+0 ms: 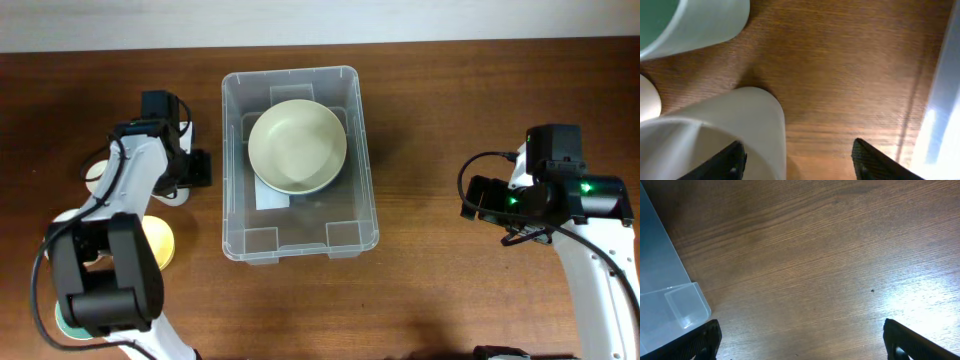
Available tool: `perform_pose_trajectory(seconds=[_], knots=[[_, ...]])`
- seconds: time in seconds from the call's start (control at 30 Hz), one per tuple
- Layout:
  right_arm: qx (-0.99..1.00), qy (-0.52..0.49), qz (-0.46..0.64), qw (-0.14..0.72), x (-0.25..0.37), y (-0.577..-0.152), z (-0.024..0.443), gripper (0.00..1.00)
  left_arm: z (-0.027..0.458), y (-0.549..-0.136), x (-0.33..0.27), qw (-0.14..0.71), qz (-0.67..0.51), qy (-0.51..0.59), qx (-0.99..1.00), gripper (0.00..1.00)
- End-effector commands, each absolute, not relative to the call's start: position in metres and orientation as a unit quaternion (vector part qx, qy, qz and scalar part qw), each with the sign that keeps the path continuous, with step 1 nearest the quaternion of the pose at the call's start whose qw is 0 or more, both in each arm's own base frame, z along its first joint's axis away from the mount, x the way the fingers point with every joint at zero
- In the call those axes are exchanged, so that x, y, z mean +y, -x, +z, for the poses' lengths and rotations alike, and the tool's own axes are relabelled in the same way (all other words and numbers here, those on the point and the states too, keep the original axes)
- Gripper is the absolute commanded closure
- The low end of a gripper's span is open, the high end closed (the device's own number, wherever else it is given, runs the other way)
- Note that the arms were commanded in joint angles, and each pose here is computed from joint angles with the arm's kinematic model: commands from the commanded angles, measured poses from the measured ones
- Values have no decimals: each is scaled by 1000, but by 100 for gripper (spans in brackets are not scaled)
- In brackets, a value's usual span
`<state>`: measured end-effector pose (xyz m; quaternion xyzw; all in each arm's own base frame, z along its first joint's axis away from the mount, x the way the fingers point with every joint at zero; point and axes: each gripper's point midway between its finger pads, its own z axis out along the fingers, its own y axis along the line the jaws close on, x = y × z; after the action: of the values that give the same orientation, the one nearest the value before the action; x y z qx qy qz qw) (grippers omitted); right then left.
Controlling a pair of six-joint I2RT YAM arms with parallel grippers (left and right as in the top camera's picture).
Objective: Pack container
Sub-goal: 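Reach the left gripper to the grey cup and grasp it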
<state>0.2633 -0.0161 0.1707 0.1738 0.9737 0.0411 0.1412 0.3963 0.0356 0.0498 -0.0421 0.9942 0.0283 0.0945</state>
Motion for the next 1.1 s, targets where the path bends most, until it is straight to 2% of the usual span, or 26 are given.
perform_pose_trajectory(seconds=[0.0,0.1,0.17,0.3,0.43,0.6,0.77,0.87,1.07], knots=[[975,-171,32,141,-17,-263,170,1,29,-399,41,73,42,44,995,37],[975,-171,32,141,-17,-263,170,1,21,-395,41,58,41,44,997,52],[975,-171,32,141,-17,-263,170,1,21,-395,41,59,41,44,996,54],[975,-171,32,141,-17,-263,170,1,23,-396,41,61,41,44,996,66],[975,-171,32,141,-17,-263,170,1,39,-402,41,83,42,45,995,69],[975,-171,32,141,-17,-263,170,1,52,-405,41,101,42,45,993,87],[975,-171,32,141,-17,-263,170,1,51,-402,41,94,42,45,994,92],[975,-171,32,141,-17,-263,170,1,52,-402,41,95,42,45,994,100],[975,-172,28,141,-18,-263,170,1,80,-404,41,118,42,46,991,100]])
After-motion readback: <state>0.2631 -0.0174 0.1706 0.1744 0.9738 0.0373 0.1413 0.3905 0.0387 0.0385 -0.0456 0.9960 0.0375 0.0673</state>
